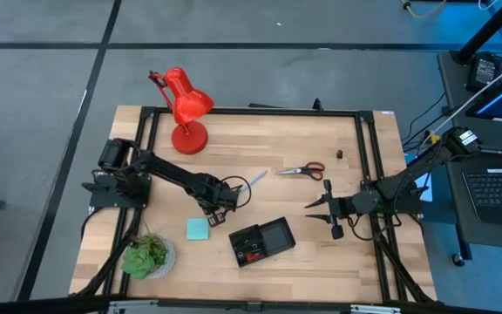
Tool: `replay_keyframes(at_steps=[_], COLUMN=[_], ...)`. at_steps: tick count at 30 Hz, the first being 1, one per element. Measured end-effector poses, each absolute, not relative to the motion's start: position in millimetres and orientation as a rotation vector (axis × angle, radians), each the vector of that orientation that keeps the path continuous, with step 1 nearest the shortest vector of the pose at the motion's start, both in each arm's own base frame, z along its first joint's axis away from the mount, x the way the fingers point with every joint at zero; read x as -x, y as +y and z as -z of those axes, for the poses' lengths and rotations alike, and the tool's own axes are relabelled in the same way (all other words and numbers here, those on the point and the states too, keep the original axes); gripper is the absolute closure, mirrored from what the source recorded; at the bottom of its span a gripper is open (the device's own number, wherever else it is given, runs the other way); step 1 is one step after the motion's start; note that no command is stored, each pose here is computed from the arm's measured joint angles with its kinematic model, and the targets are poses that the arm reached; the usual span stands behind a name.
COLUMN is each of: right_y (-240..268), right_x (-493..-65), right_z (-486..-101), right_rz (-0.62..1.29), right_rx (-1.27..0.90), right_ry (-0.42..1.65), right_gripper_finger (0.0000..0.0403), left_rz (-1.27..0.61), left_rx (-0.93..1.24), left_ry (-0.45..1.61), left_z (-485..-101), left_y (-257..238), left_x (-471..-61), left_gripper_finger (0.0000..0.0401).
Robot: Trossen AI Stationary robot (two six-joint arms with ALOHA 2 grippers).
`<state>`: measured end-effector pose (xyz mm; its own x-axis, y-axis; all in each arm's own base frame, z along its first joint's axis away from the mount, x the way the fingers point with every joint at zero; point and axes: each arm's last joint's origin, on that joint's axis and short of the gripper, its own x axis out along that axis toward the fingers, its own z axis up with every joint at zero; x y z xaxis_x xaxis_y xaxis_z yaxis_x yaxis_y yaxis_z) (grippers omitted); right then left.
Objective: Pick and place office supplies into organizer
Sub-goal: Put the black pen into the black desk organizer
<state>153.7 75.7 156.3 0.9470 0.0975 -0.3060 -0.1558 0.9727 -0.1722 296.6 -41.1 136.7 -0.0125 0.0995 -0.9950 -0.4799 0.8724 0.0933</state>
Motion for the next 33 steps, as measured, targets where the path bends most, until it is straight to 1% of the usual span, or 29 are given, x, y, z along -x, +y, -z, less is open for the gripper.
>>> replay_keyframes(at_steps=[19, 23, 30, 33], right_y=[75.8, 75.8, 76.2, 76.4], right_x=[-153.8, -153.8, -154.5, -155.8], right_z=[-156.6, -156.6, -159.2, -163.3], right_rz=[-0.127, -0.127, -0.127, -0.117], right_rx=[0.179, 0.178, 0.164, 0.091], right_ry=[0.300, 0.300, 0.274, 0.237], right_gripper_finger=[0.0281, 0.0281, 0.0281, 0.0281], left_rz=[-0.463, -0.466, -0.443, -0.414], left_rx=[0.093, 0.008, -0.207, -0.334], left_ry=[1.311, 1.228, 1.086, 1.041], left_z=[-175.7, -189.2, -211.6, -215.3], left_y=[-69.6, -76.3, -88.7, -94.9], left_x=[-282.7, -277.5, -267.6, -267.3], left_gripper_finger=[0.0347, 0.0347, 0.0347, 0.0347])
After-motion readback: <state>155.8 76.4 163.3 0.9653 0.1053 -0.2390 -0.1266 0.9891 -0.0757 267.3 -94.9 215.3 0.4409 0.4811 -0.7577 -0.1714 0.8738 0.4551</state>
